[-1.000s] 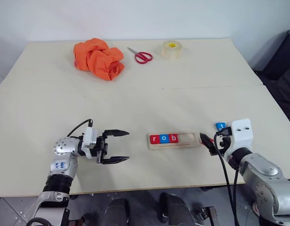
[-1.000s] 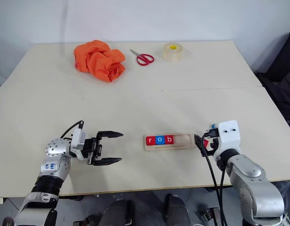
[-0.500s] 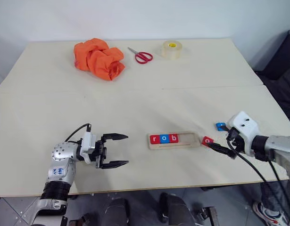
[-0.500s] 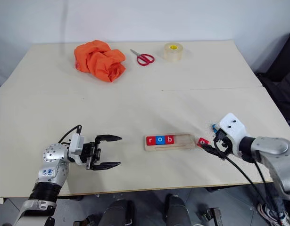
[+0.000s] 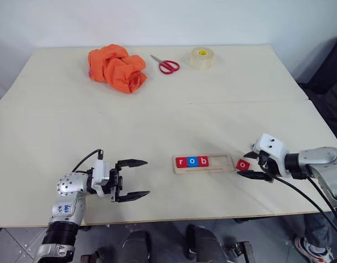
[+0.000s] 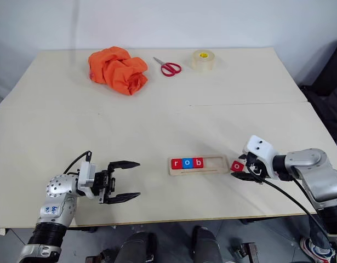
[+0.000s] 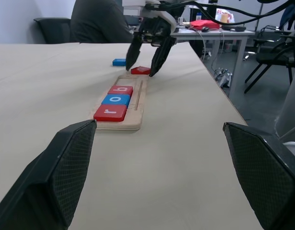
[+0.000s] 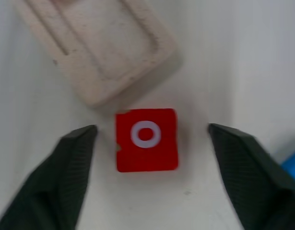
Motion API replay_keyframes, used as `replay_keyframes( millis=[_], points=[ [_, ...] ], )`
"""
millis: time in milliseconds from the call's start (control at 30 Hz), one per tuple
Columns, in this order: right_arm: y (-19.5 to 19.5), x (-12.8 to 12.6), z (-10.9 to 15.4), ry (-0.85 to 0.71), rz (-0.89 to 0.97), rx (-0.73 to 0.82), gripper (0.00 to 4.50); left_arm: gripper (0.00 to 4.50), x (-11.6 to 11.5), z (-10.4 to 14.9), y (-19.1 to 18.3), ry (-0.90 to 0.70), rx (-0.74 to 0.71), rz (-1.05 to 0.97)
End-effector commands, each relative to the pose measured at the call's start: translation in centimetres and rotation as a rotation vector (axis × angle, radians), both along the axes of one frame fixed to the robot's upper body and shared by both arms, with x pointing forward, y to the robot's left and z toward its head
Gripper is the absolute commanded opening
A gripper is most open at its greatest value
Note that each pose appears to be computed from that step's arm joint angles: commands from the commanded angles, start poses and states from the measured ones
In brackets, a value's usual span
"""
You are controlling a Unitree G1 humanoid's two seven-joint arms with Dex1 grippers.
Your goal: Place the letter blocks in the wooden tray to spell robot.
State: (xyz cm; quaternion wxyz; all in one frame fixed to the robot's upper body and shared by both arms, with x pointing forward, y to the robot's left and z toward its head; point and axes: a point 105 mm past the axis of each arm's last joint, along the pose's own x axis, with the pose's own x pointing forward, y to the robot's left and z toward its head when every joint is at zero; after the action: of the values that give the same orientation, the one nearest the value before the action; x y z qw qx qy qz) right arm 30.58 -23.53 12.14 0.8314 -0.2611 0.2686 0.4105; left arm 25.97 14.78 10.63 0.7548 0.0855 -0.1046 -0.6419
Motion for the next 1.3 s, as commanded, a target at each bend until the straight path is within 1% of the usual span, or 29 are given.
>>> replay_keyframes(
  millis=[33, 67, 100, 133, 267, 433, 533, 633, 733, 1000, 1300],
  points=[
    [-0.1, 0.4, 0.5, -0.027, 0.016, -0.026, 2.2, 4.5, -0.1, 1.0, 0.4, -0.036, -0.012, 0.009],
    [-0.2, 0.5, 0.5, -0.03, 0.017, -0.037, 1.84, 4.5, 0.0, 1.0, 0.4, -0.037, -0.011, 0.01],
    [-0.2, 0.5, 0.4, -0.033, 0.026, -0.049, 1.56, 4.5, 0.0, 1.0, 0.4, -0.037, -0.011, 0.01],
    [-0.2, 0.5, 0.4, -0.034, 0.032, -0.054, 1.45, 4.5, 0.1, 1.0, 0.4, -0.037, -0.011, 0.01],
    [0.0, 0.8, 1.2, -0.06, 0.052, -0.053, 1.45, 4.5, 0.2, 1.1, 0.3, -0.039, -0.011, 0.007],
    [1.5, 1.2, 4.0, -0.11, 0.145, -0.06, 1.45, 4.5, 0.7, 1.2, 0.2, -0.042, -0.008, 0.001],
    [2.5, 1.2, 4.8, -0.102, 0.217, -0.087, 1.45, 4.5, 0.9, 1.3, 0.2, -0.045, -0.008, -0.001],
    [4.0, 1.1, 4.9, -0.076, 0.299, -0.115, 1.45, 4.5, 1.1, 1.3, 0.1, -0.049, -0.009, -0.002],
    [5.2, 1.2, 4.5, -0.028, 0.349, -0.156, 1.45, 4.5, 1.2, 1.3, 0.0, -0.053, -0.012, -0.001],
    [8.1, 2.3, 4.8, -0.05, 0.457, -0.184, 1.45, 4.5, 0.8, 1.2, -0.1, -0.056, -0.02, 0.006],
    [9.0, 2.3, 4.3, -0.022, 0.533, -0.222, 1.45, 4.5, 0.5, 1.1, -0.1, -0.055, -0.026, 0.025]
  ],
)
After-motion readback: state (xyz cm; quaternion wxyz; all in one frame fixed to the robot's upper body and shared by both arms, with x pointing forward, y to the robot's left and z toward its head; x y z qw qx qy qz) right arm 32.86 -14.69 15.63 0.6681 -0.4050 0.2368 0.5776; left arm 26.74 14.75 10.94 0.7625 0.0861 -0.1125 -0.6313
